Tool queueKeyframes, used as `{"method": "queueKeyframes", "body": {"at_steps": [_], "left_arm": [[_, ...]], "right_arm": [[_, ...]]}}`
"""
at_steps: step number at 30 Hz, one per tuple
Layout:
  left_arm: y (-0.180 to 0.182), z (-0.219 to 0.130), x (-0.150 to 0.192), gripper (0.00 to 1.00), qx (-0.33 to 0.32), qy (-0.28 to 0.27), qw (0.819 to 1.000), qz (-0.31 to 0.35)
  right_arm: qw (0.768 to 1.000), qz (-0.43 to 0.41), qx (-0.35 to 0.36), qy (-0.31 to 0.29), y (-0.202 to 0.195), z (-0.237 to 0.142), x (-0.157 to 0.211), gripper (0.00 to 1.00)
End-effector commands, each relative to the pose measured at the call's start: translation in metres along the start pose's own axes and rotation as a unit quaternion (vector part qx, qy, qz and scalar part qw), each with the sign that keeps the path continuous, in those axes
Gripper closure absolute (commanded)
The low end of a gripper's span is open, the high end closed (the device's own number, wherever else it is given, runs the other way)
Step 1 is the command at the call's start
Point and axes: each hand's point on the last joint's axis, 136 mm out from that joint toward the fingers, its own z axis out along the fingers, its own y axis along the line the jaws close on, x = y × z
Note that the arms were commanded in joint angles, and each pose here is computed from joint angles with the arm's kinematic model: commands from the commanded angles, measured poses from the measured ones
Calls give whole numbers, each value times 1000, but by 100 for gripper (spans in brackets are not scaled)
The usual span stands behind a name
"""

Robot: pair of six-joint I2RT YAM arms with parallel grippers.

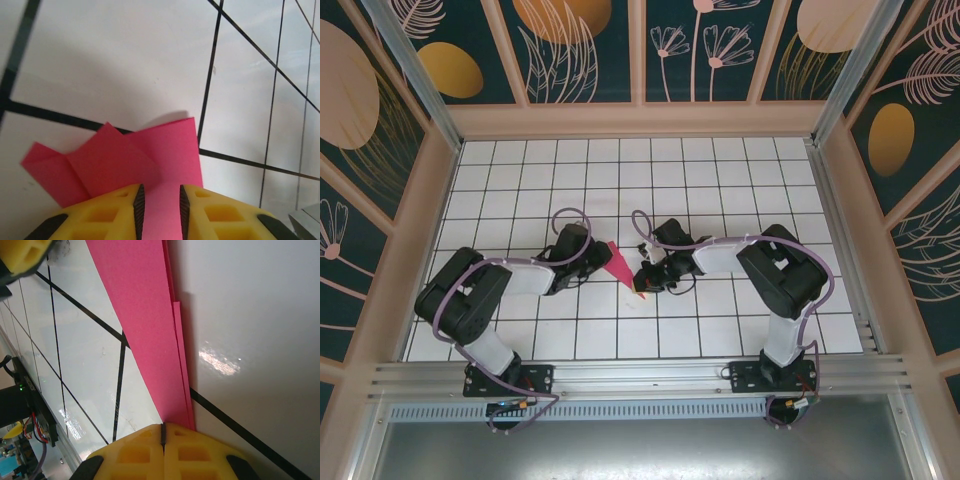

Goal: Fold a paper plane with a square sheet of paper (pick it up from the middle)
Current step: Fold the wing for the fifth time at the center of the table.

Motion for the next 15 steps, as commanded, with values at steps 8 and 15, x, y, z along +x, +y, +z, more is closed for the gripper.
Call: {"method": "queueKeyframes", "body": {"at_steps": [8, 15], "left_arm": [[-9, -25, -40, 68, -30, -46, 998, 39], [-58, -41, -36, 63, 99, -36, 994, 35]], "right_arm": [[998, 32, 50, 22, -31, 8, 20, 100], [998, 32, 48, 20, -31, 9, 19, 100]]}}
